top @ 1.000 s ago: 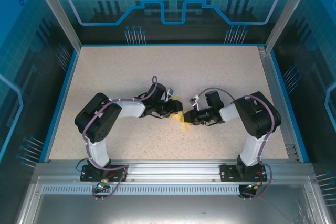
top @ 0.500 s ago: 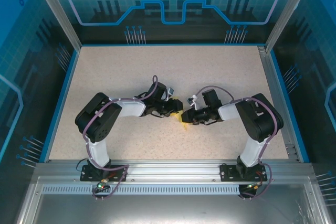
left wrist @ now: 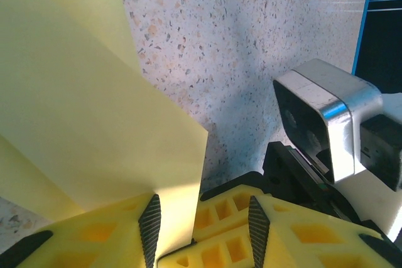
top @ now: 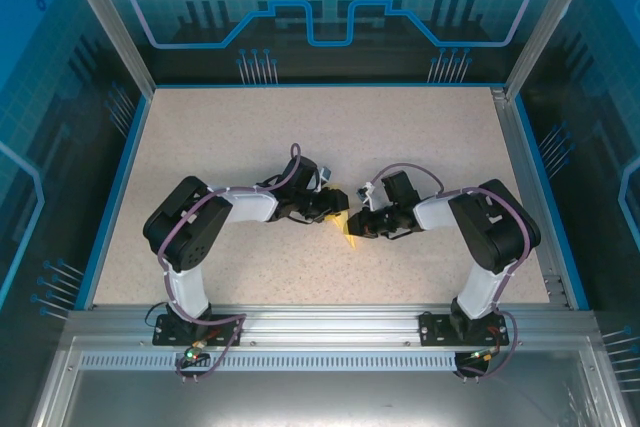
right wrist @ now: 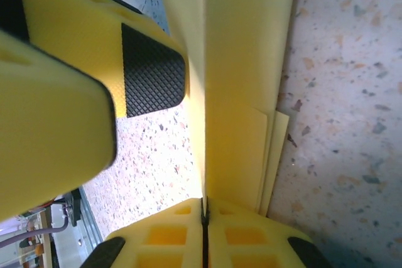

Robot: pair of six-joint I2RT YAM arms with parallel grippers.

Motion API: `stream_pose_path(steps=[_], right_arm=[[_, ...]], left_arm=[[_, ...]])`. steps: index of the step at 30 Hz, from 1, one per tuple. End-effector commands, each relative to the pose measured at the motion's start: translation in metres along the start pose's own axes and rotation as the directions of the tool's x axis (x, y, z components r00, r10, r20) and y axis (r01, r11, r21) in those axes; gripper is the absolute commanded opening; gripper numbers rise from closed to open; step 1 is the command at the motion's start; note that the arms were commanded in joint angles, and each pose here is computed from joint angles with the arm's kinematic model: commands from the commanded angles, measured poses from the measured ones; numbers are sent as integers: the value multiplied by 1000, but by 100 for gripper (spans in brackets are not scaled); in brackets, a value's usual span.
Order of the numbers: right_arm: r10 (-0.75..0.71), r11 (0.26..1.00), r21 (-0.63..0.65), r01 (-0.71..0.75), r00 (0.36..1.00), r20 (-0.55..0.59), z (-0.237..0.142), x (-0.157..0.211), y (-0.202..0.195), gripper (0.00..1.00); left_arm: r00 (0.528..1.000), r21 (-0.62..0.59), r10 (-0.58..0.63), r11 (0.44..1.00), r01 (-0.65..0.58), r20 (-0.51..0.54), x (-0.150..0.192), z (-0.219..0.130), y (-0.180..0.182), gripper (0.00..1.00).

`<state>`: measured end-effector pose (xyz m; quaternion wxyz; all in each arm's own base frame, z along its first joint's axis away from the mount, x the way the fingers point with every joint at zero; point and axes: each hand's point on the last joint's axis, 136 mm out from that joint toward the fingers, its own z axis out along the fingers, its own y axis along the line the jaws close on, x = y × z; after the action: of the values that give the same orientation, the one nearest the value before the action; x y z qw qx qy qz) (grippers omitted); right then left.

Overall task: Fold a paper plane with a square sheet of paper (pick it up from the middle)
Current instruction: Fold the wing for the fifth time at the center of the table.

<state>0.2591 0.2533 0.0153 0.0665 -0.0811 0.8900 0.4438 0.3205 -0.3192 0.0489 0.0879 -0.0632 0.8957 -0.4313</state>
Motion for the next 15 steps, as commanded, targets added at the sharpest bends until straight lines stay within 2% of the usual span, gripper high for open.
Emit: stream_pose_path(steps=[1,7,15], right_arm=[[1,1000,28,-1,1000,9,0,-1,-5,5],[36,994,-105,-36,999,0,-5,-6,7,2],[73,984,-157,-80,996,-48,-10,-6,15,1]], left_arm=[[1000,-1,5,1000,-5,12,-7,-2,-7,45],[999,10,34,999,-35,25,-6,-12,-12,48],[997,31,50,998,-52,55,0,-25,-14,50]])
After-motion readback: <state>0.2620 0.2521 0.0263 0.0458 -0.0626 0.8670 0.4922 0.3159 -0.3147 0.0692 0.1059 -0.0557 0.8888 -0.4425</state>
